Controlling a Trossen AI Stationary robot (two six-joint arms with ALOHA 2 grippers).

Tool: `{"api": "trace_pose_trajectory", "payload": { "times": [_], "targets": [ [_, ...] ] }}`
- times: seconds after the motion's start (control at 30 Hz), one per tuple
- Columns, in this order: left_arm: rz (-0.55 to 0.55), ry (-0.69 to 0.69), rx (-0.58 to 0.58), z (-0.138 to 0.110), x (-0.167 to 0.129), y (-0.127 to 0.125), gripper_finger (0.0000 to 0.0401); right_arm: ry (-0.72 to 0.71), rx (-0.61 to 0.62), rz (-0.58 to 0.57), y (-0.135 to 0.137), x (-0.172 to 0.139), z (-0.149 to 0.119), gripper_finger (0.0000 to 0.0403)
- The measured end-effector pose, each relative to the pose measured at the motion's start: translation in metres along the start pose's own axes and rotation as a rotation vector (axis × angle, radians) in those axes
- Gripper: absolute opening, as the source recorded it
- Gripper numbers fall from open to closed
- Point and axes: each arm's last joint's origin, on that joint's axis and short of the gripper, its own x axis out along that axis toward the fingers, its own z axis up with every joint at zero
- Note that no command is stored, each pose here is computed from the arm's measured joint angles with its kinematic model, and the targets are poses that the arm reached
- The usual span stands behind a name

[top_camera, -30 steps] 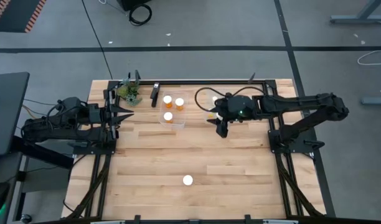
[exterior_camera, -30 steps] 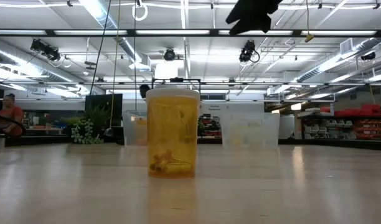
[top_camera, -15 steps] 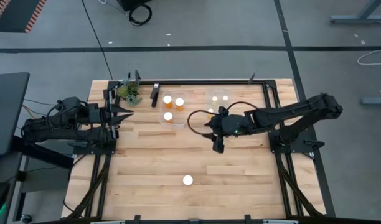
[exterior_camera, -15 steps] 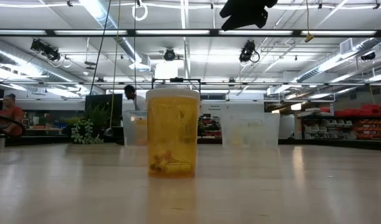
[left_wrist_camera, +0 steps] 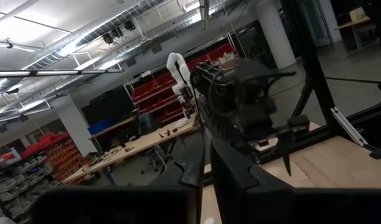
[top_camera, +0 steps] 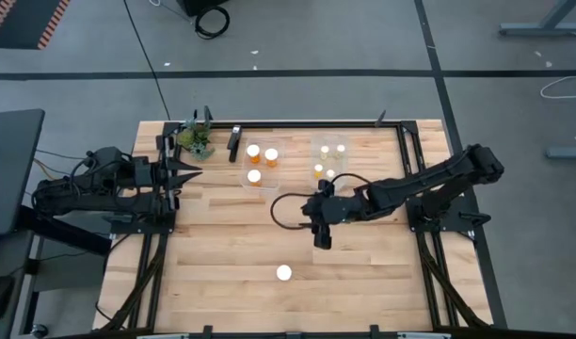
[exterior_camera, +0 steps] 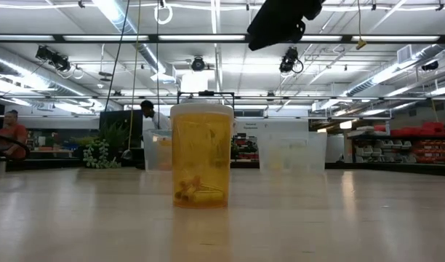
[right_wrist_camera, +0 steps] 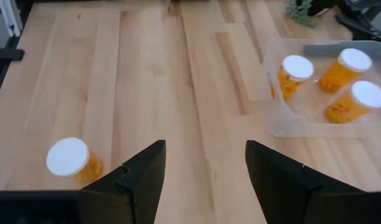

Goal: Pick and place medicine bottles into bin by pill shape (circle, oval)
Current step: Put the big orange pill bottle in the left transparent bin

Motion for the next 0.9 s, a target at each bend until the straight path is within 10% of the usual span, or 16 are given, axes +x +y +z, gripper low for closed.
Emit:
{"api": "trace_pose_trajectory", "payload": {
  "times": [0.9],
  "targets": [
    [0.001, -0.001, 0.002, 0.000, 0.000, 0.000, 0.0033, 0.067, -0.155, 0.092, 0.040, 0.038, -0.023, 0.0280]
  ]
}}
